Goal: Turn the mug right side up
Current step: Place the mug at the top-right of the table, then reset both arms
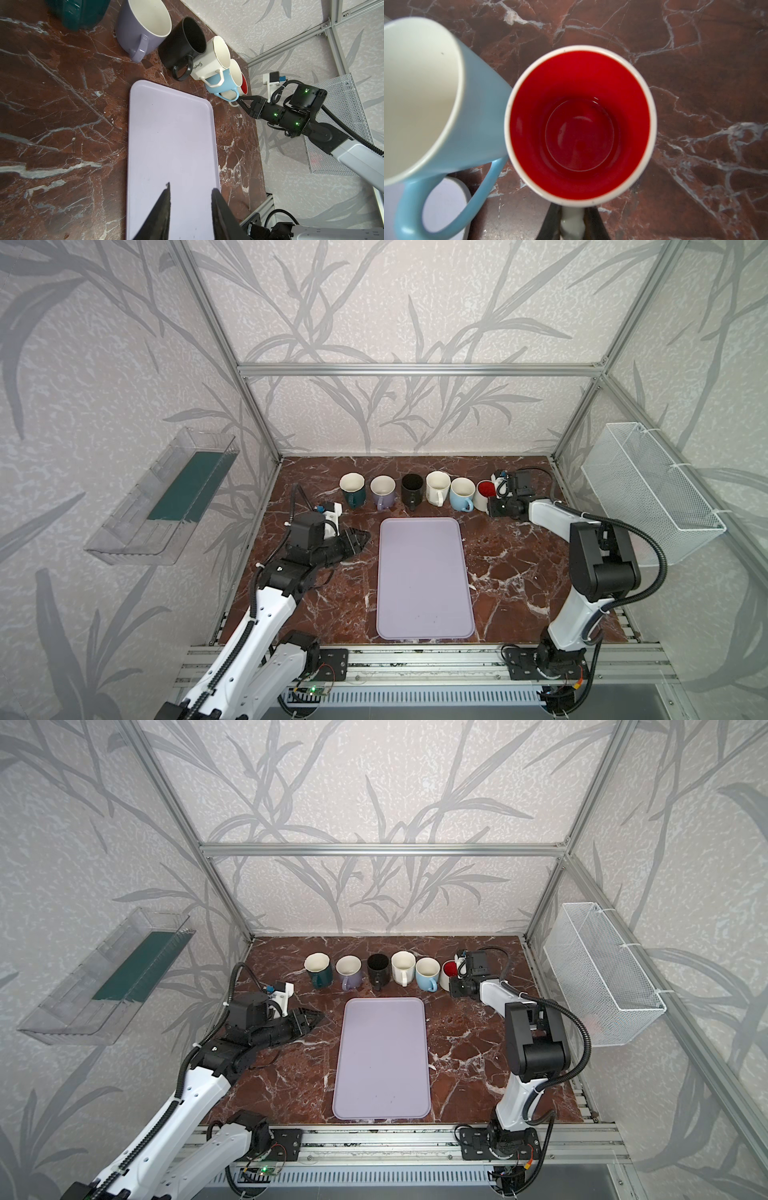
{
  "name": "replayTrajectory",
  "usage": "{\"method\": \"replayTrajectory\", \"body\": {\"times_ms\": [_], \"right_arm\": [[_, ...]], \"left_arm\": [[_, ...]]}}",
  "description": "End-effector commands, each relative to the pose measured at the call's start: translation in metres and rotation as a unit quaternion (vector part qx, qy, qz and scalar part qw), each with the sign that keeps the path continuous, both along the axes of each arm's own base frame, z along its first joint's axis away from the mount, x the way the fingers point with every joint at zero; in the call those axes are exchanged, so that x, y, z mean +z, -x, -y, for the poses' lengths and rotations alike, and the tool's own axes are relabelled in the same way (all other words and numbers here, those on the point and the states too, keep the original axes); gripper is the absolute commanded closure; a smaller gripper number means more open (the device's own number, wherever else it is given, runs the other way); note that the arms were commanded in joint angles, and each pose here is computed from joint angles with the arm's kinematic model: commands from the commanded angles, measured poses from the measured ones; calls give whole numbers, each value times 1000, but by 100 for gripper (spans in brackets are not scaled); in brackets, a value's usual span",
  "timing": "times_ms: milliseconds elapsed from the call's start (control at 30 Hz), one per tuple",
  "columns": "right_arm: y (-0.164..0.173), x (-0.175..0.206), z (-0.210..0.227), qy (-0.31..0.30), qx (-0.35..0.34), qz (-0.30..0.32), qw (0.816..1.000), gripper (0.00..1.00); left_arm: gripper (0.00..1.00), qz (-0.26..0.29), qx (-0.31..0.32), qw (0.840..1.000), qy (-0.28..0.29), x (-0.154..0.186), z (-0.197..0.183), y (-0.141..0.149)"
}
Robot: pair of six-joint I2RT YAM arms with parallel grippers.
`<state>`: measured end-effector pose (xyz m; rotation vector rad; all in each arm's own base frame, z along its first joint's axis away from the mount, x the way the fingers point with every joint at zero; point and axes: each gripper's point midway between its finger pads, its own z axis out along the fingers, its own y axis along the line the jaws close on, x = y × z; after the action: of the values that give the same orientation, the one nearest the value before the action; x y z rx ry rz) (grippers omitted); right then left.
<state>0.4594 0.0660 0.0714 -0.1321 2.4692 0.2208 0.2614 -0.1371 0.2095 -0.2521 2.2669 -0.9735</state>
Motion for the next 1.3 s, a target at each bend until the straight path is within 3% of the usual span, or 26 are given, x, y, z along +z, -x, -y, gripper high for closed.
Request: {"method": "replayTrajectory", "body": {"times_ms": [0, 133, 333, 567, 600, 633, 667, 700, 867, 1000, 1167, 1267], "right_arm": [[-7, 7, 0, -1, -6, 6, 1000, 78], [-5, 9, -1, -4, -5, 3, 1000, 64], [-2, 33, -2, -9, -4, 18, 1000, 52], [20, 93, 3, -23, -3, 56, 998, 40], [25, 101, 3, -28, -3, 62, 998, 1], [28, 104, 4, -31, -5, 67, 997, 1], [32, 111, 7, -31, -12, 76, 997, 1], [36, 118, 10, -31, -21, 84, 996, 1], [61, 143, 26, -39, -56, 133, 989, 1], [78, 142, 39, -47, -80, 167, 982, 1], [80, 118, 51, -82, -88, 160, 980, 1], [78, 103, 62, -86, -103, 176, 975, 1]], "left_arm": [[64, 20, 4, 1000, -10, 13, -4, -3], [63, 19, 3, 1000, -12, 12, -4, -4], [57, 31, 8, 999, -24, 17, -7, -8], [46, 69, 22, 992, -102, 46, -24, -25], [45, 78, 26, 990, -116, 52, -28, -29], [44, 82, 34, 987, -134, 56, -33, -32], [41, 90, 43, 982, -158, 62, -41, -35], [3, 95, 58, 976, -187, 66, -51, -38], [1, 98, 141, 933, -315, 83, -109, -50], [1, 100, 234, 886, -389, 75, -154, -61], [1, 133, 326, 851, -389, 46, -196, -77], [1, 169, 330, 844, -387, 18, -203, -92]]}}
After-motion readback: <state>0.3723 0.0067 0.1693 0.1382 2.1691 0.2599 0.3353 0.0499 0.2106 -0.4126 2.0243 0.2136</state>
